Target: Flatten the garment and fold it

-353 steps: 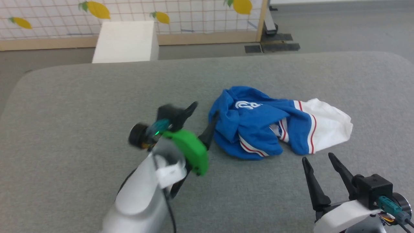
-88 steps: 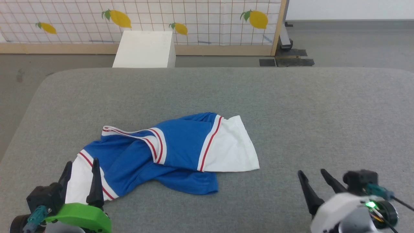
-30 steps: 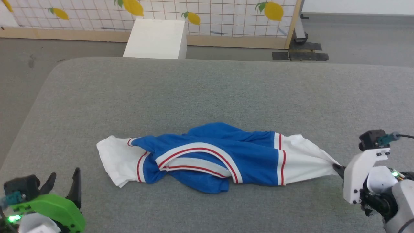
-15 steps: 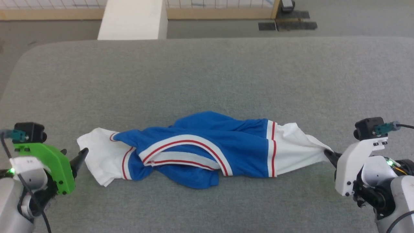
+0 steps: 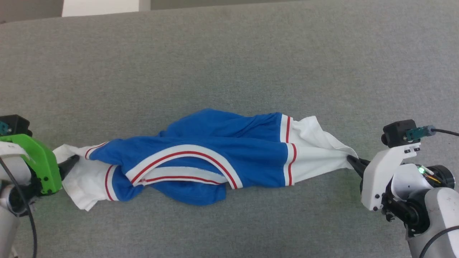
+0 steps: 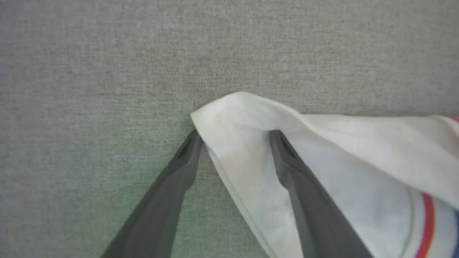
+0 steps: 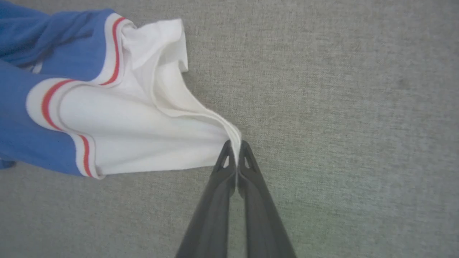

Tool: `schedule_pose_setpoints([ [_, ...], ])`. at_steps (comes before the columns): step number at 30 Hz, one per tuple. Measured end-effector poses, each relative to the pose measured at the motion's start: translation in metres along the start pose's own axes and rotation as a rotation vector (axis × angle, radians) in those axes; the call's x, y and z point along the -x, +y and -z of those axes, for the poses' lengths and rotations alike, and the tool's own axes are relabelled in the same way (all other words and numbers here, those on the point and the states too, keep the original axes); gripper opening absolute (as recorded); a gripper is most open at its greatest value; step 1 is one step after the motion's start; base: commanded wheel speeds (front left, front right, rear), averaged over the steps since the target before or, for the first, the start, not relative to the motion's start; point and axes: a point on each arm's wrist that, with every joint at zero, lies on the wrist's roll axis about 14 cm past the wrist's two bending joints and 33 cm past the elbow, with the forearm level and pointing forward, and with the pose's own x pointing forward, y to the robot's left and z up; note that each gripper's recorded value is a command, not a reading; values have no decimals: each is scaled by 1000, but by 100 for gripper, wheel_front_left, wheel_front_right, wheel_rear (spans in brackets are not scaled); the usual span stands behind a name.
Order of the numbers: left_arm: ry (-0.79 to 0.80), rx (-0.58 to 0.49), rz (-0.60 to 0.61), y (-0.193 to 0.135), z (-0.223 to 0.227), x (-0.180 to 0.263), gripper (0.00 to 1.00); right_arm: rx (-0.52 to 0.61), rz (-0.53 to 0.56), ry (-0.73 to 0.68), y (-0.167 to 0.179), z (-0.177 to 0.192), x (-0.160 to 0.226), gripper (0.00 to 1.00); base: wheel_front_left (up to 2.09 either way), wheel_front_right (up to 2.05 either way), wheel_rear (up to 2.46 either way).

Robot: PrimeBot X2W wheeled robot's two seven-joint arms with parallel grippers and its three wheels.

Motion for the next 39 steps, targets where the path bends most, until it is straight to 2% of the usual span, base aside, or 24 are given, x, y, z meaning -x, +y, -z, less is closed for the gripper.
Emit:
schedule_pose_setpoints([
  [2,57,0,0,-1,5,-7,100,-8,7,12,-3,4,-1,0,0,0,0],
  [3,75,7,5,-2,5,-10,61,-12,10,15,-4,6,-1,0,0,0,0],
  [4,87,9,9,-4,7,-12,27,-14,13,18,-5,7,-1,0,0,0,0],
  [5,94,11,10,-4,7,-14,0,-17,15,20,-6,8,-2,0,0,0,0],
  [12,49,39,21,-11,5,-18,0,-18,11,19,-5,7,-3,0,0,0,0],
  [14,23,17,10,-10,3,-16,0,-15,8,10,-3,4,-2,0,0,0,0],
  [21,-142,-55,-27,-16,-19,6,0,5,25,-94,-8,-19,9,0,0,0,0],
  [24,-244,-75,-34,-22,-42,23,0,15,44,-149,-13,-35,16,0,0,0,0],
  [31,-502,-133,-74,-28,-116,88,0,69,66,-303,-12,-99,37,0,0,0,0],
  [39,-741,-189,-114,-42,-202,149,0,84,83,-544,-6,-210,75,0,0,0,0],
])
